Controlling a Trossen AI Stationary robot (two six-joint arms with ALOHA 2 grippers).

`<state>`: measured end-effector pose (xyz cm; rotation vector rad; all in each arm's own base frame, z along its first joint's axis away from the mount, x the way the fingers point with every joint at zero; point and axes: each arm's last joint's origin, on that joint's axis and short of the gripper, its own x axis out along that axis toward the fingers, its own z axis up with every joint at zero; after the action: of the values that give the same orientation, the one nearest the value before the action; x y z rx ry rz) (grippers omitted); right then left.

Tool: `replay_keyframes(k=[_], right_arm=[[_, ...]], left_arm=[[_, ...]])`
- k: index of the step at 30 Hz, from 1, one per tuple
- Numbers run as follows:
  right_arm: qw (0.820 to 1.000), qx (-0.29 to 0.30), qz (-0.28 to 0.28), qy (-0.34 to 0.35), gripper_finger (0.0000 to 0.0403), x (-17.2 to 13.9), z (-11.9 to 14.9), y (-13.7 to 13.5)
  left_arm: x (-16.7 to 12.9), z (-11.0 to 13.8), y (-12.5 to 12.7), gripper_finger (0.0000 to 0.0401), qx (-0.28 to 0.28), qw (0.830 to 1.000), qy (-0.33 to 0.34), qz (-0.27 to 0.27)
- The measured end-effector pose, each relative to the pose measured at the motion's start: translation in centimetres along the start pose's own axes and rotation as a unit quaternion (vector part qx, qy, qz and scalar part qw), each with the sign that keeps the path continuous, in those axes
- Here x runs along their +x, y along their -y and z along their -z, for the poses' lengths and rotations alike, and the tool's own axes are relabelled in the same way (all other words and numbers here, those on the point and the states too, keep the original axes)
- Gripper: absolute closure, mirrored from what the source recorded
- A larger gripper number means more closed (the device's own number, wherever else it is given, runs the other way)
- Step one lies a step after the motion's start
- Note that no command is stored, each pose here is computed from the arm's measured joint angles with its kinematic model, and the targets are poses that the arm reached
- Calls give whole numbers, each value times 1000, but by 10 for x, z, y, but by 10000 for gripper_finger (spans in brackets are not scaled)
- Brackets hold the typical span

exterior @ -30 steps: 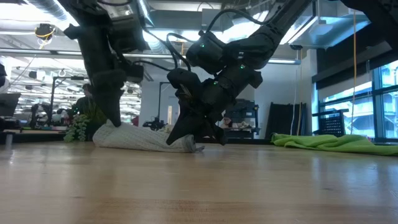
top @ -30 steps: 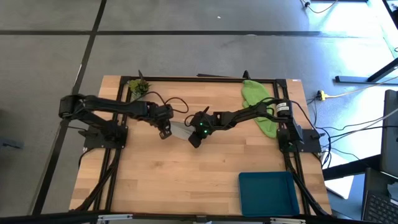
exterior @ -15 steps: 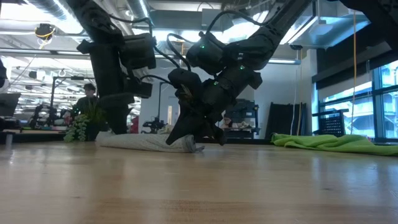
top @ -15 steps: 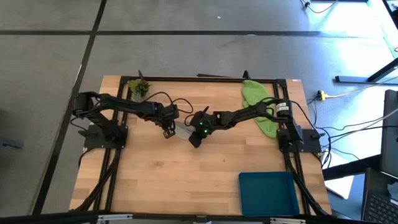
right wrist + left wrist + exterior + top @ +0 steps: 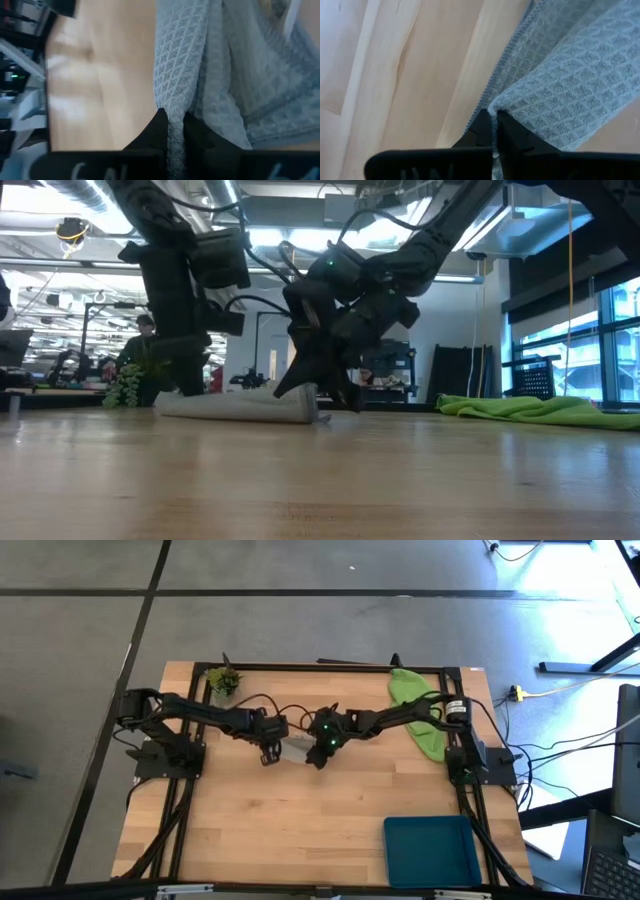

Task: Roll microfiber towels into tight, uniform cylinder then place into a basket
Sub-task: Roll the gray towel

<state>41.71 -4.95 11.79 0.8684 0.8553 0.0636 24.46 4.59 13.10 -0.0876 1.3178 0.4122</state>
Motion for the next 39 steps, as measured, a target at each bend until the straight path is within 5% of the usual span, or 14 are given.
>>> replay_keyframes(k=[15, 39], right_arm=[[999, 19, -7, 32, 375, -25, -23, 17], [993, 68, 85, 47, 375, -31, -27, 51]], left_arm=[[-2, 3, 13, 401, 48, 999, 1, -8], [-5, 5, 25, 401, 136, 991, 6, 5]])
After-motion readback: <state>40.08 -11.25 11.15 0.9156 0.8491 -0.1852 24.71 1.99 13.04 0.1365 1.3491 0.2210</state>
